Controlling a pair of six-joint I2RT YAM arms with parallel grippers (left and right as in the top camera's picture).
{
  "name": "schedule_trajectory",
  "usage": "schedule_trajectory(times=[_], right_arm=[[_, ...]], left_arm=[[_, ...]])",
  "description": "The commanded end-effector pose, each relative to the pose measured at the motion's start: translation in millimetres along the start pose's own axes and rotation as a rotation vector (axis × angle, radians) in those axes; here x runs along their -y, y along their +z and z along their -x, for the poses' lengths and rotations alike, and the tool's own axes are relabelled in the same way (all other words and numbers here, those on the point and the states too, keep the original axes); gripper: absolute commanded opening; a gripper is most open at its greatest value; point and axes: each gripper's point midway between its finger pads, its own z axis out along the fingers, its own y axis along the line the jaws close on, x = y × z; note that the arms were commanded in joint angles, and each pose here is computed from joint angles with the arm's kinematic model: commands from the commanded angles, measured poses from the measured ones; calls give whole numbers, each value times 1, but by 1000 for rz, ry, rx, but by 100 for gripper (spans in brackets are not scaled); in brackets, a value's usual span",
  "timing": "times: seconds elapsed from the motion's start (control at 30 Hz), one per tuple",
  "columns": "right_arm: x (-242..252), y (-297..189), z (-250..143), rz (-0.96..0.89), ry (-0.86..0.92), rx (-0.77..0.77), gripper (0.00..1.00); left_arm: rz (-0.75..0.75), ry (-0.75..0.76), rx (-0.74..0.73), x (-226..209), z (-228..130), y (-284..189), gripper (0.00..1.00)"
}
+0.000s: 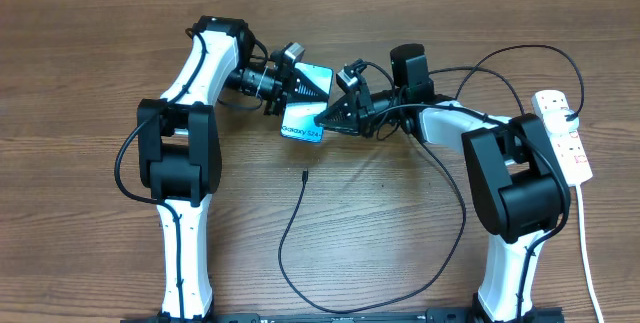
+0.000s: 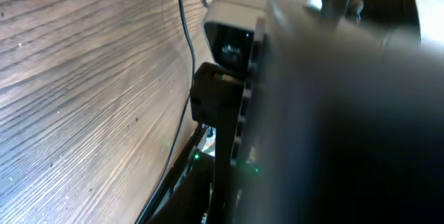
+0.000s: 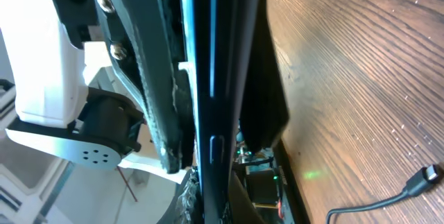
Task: Plug charger to phone and switch on socket
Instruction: 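Release the phone from the right gripper and move right gripper down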
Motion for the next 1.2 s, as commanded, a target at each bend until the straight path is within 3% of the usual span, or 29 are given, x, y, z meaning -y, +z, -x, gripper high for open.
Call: schedule_trajectory(times=[0.0,0.13,0.37,0.5,0.63,1.0,1.17], right_arm=[[4,-9,16,-42,17,81,4],[5,-9,15,-42,24,80,4],[2,-8,12,-26,20,58,6],[0,-8,11,-22,40,54,42],[-14,-11,13,-23,16,69,66],[-71,-20,4,-111,-37,186,64],[-41,-42,-8,-446,26,358,62]], left_arm=[[-47,57,-15,18,-5,6,17],[-48,71,-16,18,-6,6,4],[-45,122,-6,17,-1,6,4],[35,148,13,2,9,4,4],[204,31,52,-29,20,-7,4],[282,-151,99,-50,19,-35,5],[289,-98,69,-44,5,-42,4]])
